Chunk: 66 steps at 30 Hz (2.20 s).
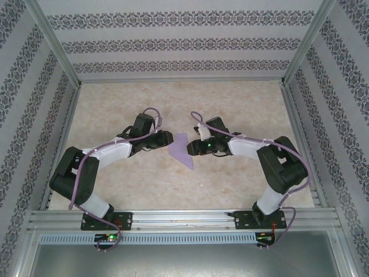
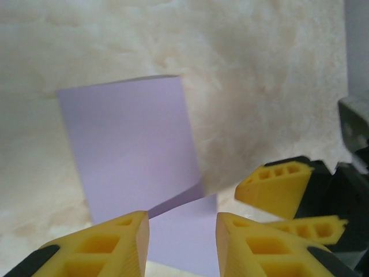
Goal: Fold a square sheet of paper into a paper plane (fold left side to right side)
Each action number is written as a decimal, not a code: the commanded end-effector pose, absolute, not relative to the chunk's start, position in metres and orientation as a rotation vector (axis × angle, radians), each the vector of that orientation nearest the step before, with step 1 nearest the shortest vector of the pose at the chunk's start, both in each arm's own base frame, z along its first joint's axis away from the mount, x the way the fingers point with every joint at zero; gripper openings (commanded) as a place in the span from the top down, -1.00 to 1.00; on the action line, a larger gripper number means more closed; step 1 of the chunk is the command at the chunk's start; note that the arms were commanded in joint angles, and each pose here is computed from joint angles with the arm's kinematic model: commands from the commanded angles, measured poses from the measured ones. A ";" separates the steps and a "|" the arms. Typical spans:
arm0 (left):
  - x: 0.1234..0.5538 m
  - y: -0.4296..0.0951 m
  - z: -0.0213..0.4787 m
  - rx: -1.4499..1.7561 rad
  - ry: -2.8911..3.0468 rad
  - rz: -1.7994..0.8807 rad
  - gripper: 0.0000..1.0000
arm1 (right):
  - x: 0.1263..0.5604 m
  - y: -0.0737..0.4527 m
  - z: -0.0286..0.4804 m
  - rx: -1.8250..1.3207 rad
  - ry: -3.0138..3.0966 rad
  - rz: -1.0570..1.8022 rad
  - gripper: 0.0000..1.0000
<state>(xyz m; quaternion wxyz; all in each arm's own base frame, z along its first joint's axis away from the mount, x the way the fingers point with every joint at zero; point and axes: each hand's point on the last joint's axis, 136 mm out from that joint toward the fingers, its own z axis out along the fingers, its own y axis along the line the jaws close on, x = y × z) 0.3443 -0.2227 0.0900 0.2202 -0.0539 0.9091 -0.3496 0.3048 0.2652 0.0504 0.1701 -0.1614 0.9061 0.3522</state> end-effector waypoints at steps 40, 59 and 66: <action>0.361 -0.229 0.050 -0.201 2.569 -1.212 0.19 | 0.298 0.274 0.079 -0.447 2.412 1.275 1.00; 0.368 -0.232 0.063 -0.204 2.515 -1.215 0.97 | 0.303 0.246 0.089 -0.353 2.456 1.032 0.31; 0.360 -0.236 0.076 -0.219 2.509 -1.253 0.97 | 0.289 0.229 0.103 -0.431 2.525 0.554 0.21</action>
